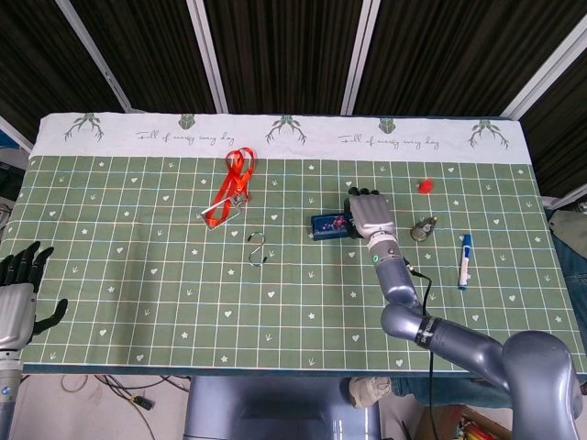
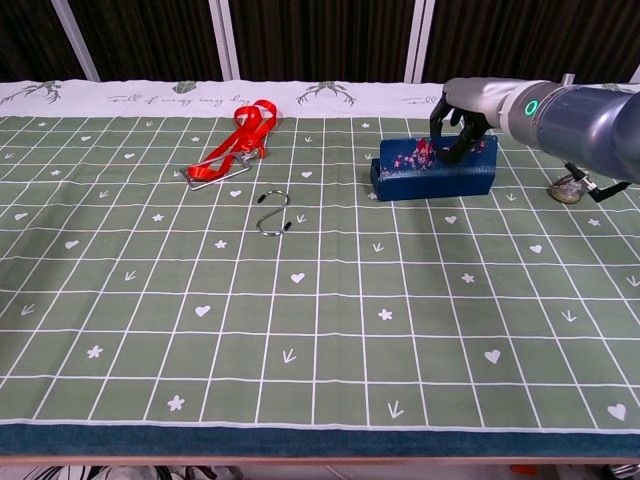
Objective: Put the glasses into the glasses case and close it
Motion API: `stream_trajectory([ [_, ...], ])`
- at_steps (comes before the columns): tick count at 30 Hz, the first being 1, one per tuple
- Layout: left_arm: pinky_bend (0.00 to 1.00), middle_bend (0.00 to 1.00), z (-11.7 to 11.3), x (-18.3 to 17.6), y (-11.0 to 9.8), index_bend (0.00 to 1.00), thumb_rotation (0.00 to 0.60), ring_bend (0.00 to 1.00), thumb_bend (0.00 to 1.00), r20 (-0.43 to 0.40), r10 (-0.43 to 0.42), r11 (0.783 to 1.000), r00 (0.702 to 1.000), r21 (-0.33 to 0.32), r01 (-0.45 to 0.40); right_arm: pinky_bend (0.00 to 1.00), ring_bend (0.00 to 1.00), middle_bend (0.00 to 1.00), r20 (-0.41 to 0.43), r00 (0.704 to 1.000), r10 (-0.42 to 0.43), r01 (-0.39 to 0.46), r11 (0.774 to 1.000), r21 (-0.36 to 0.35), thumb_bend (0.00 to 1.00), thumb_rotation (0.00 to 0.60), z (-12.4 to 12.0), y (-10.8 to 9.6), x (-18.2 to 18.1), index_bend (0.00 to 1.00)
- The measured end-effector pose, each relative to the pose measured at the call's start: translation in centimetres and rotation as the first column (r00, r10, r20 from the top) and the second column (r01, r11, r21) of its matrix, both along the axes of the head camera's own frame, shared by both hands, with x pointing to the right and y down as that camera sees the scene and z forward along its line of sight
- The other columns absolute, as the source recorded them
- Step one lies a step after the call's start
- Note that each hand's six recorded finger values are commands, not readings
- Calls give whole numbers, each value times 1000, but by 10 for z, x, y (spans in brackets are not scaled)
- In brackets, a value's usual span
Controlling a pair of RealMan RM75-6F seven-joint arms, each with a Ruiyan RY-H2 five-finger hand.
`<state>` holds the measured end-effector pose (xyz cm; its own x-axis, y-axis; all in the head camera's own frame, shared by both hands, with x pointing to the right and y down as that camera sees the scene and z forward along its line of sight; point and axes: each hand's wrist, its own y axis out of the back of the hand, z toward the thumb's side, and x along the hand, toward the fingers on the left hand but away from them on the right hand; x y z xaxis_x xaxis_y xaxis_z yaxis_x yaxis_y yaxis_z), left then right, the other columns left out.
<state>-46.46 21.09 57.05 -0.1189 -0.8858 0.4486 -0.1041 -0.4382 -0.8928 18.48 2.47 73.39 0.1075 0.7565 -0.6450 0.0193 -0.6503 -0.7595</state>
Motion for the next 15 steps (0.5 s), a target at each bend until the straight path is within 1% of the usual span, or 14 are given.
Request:
stream_trajectory([
  [2, 0, 0, 0, 0, 0, 72, 600, 0, 311, 0, -1, 1000, 1000, -1, 1, 209, 151, 122, -7, 1000, -7, 7, 1000, -8, 521, 600, 2, 1, 0, 106],
  [5, 0, 0, 0, 0, 0, 72, 600, 0, 310, 0, -1, 1000, 1000, 0, 1, 209, 149, 114, -8, 1000, -9, 9, 1000, -21, 515, 600, 5, 2, -2, 20],
  [7, 0, 0, 0, 0, 0, 72, 600, 0, 310, 1, -1, 1000, 1000, -1, 1, 209, 149, 108, -4, 1000, -8, 8, 1000, -24, 511, 600, 6, 3, -4, 1],
  [10, 0, 0, 0, 0, 0, 72, 600, 0, 310, 3, -1, 1000, 1000, -2, 1, 209, 149, 106, 3, 1000, -9, 9, 1000, -20, 506, 600, 7, 4, -7, 0],
  [15, 0, 0, 0, -1, 0, 72, 600, 0, 310, 3, -4, 1000, 1000, -2, 4, 209, 147, 106, 16, 1000, -9, 9, 1000, 7, 476, 600, 5, 2, -12, 0],
])
